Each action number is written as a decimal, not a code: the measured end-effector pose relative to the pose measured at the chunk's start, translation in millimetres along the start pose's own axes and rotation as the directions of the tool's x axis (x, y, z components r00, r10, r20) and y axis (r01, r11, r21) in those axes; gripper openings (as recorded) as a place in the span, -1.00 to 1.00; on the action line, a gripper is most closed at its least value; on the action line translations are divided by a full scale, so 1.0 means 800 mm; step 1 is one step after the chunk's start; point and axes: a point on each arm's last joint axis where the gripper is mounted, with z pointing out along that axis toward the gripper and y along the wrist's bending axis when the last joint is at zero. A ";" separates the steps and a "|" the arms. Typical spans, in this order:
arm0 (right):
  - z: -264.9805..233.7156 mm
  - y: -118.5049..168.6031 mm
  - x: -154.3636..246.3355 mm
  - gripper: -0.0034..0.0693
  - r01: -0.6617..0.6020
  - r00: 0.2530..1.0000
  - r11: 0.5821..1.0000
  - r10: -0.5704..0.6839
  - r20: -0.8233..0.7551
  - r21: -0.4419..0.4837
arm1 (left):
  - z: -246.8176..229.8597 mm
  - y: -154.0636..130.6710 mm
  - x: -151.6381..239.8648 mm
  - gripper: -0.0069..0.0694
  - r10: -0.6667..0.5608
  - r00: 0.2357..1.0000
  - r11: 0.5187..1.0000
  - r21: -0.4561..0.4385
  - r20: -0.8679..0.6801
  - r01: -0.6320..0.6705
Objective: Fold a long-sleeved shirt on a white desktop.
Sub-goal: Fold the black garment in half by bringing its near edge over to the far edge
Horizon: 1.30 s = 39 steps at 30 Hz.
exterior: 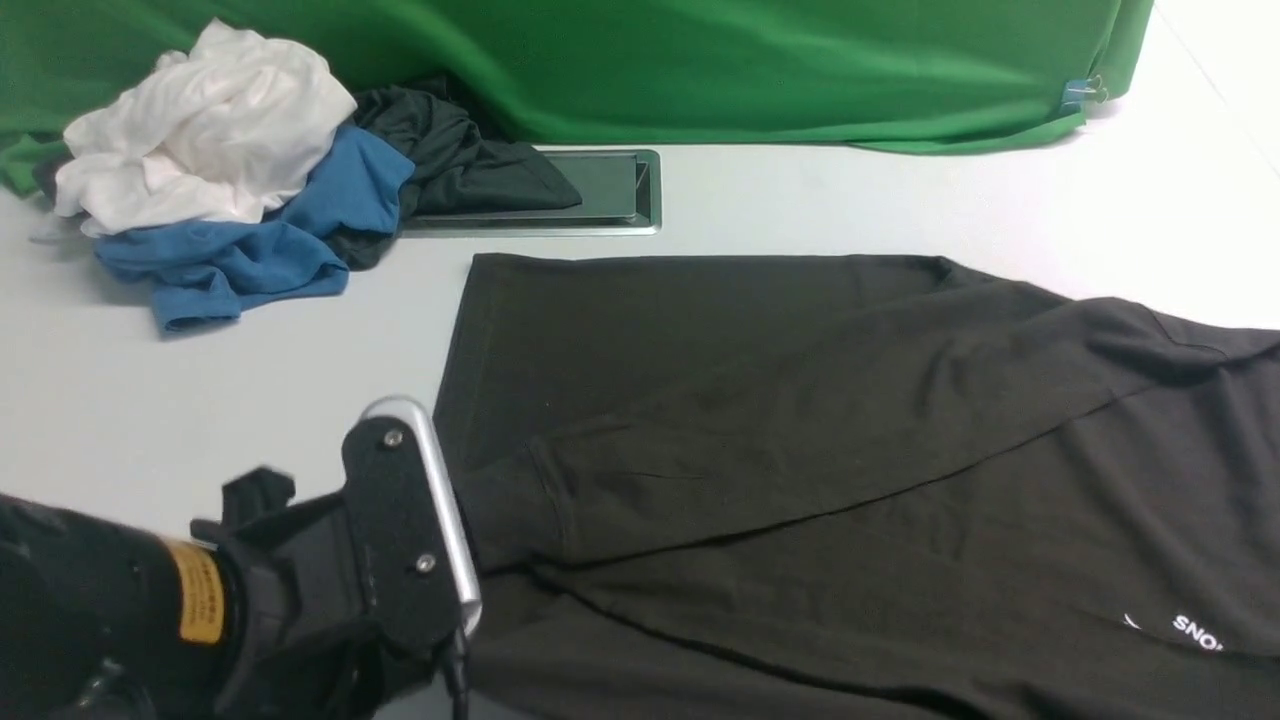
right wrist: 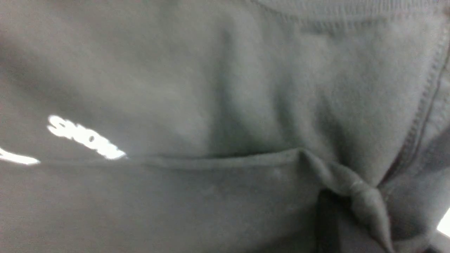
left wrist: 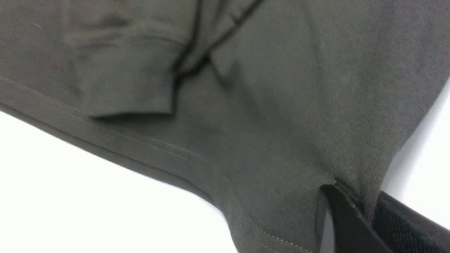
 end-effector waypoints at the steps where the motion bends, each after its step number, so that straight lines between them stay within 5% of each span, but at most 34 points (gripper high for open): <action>1: 0.002 0.003 -0.006 -0.70 -0.004 1.000 1.000 0.004 0.006 -0.017 | 0.003 0.006 -0.005 -0.75 0.003 1.000 0.999 -0.034 0.012 -0.003; 6: 0.003 0.019 -0.057 -0.70 0.009 1.000 0.999 -0.007 0.029 -0.053 | 0.028 0.054 -0.026 -0.75 -0.066 0.997 0.989 -0.130 0.033 0.069; 22: 0.015 0.075 -0.212 -0.70 0.061 0.996 0.977 -0.045 0.083 -0.203 | 0.115 0.215 -0.039 -0.75 -0.208 0.978 0.956 -0.217 -0.034 0.196; 39: 0.042 0.115 -0.306 -0.65 0.085 0.989 0.951 -0.043 0.143 -0.297 | 0.173 0.301 -0.042 -0.75 -0.213 0.976 0.944 -0.266 -0.037 0.196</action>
